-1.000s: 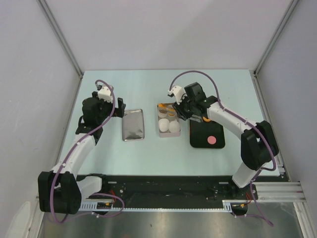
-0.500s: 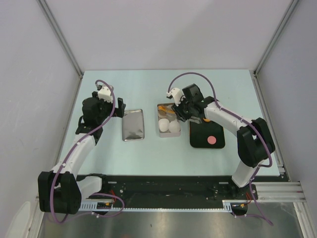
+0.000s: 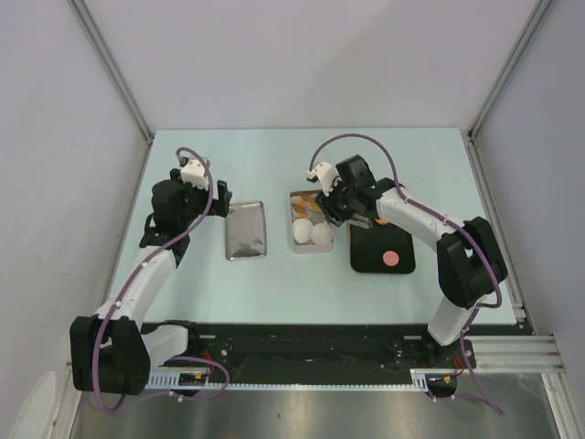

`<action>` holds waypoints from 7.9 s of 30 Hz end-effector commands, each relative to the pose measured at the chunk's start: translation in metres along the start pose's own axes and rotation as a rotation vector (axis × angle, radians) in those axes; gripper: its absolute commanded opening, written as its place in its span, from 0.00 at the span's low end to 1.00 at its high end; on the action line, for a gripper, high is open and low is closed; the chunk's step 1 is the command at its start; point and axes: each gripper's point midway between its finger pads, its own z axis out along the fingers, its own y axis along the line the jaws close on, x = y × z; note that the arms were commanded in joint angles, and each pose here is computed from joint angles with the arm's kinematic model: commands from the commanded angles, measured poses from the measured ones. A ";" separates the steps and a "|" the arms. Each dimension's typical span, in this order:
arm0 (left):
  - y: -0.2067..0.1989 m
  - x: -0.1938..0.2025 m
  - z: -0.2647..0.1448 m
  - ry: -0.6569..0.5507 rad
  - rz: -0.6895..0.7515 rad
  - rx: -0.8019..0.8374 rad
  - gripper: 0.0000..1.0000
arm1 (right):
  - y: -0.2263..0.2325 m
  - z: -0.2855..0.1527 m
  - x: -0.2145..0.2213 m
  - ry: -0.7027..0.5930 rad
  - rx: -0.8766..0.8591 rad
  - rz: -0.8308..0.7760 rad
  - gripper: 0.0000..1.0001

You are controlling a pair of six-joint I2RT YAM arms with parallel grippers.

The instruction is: Pack the cookies

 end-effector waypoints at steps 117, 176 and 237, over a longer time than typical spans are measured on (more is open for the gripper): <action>-0.004 -0.007 0.001 -0.040 0.019 0.017 1.00 | -0.081 -0.130 0.155 0.123 0.103 0.297 0.52; -0.002 -0.002 0.003 -0.030 0.022 0.007 1.00 | -0.096 -0.109 0.169 0.213 0.170 0.312 0.51; -0.003 -0.005 0.000 -0.037 0.028 0.014 0.99 | 0.020 -0.117 0.029 -0.084 -0.008 0.018 0.22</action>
